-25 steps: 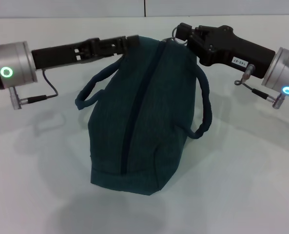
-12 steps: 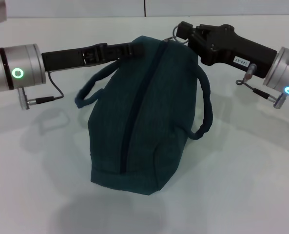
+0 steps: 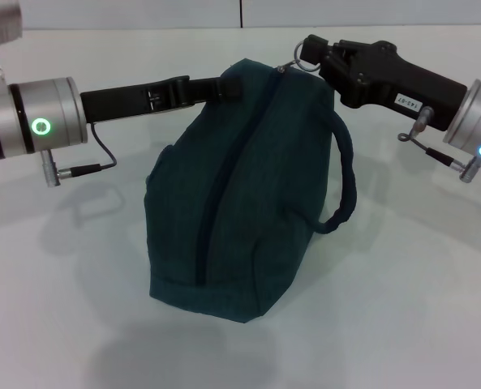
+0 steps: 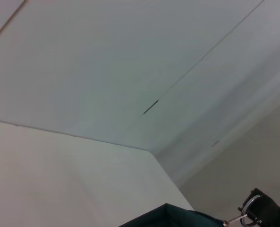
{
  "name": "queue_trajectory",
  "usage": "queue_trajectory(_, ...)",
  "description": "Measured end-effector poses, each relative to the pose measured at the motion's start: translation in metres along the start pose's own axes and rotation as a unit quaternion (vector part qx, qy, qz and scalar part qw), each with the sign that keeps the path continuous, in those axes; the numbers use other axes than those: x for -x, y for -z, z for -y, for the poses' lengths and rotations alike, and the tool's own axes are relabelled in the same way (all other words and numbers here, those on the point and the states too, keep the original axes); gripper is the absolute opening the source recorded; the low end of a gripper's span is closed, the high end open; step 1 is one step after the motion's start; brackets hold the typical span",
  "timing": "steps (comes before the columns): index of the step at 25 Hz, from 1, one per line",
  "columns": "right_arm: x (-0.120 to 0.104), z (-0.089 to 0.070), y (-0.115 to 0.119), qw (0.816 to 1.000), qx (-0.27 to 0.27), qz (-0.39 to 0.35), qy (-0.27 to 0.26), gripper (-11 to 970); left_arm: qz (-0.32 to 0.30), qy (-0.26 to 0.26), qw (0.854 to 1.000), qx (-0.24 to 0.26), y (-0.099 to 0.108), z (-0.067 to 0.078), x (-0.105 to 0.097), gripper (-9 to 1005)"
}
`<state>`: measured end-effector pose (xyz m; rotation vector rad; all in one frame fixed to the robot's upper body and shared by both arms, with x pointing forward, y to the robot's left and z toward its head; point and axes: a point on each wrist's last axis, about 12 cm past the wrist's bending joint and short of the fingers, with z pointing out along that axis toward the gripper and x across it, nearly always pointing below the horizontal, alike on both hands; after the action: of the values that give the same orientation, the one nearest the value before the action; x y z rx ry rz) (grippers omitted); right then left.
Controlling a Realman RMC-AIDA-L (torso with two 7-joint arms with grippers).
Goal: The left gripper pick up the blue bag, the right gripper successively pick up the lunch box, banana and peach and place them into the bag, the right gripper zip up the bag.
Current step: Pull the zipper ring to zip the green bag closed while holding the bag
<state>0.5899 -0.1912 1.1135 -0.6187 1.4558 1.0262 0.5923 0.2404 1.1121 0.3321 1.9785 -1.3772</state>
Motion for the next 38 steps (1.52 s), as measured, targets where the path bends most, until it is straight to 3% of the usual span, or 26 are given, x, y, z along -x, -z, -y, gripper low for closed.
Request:
queue_trajectory(4, 0.001, 0.001, 0.004, 1.0, -0.005, 0.007, -0.002, 5, 0.004, 0.001, 1.0, -0.002, -0.001, 0.0, 0.0, 248)
queue_trajectory(15, -0.003, 0.003, 0.017, 0.999, -0.014, 0.027, -0.028, 6, -0.003, -0.041, 0.999, -0.035, -0.007, 0.008, -0.011, 161)
queue_trajectory(28, -0.009, 0.002, 0.032, 0.994, -0.022, 0.053, -0.093, 6, 0.026, -0.085, 0.99, -0.106, 0.002, 0.027, -0.011, 146)
queue_trajectory(38, -0.008, 0.002, 0.035, 0.993, -0.02, 0.063, -0.098, 20, 0.021, -0.083, 0.988, -0.128, 0.005, 0.031, -0.017, 146)
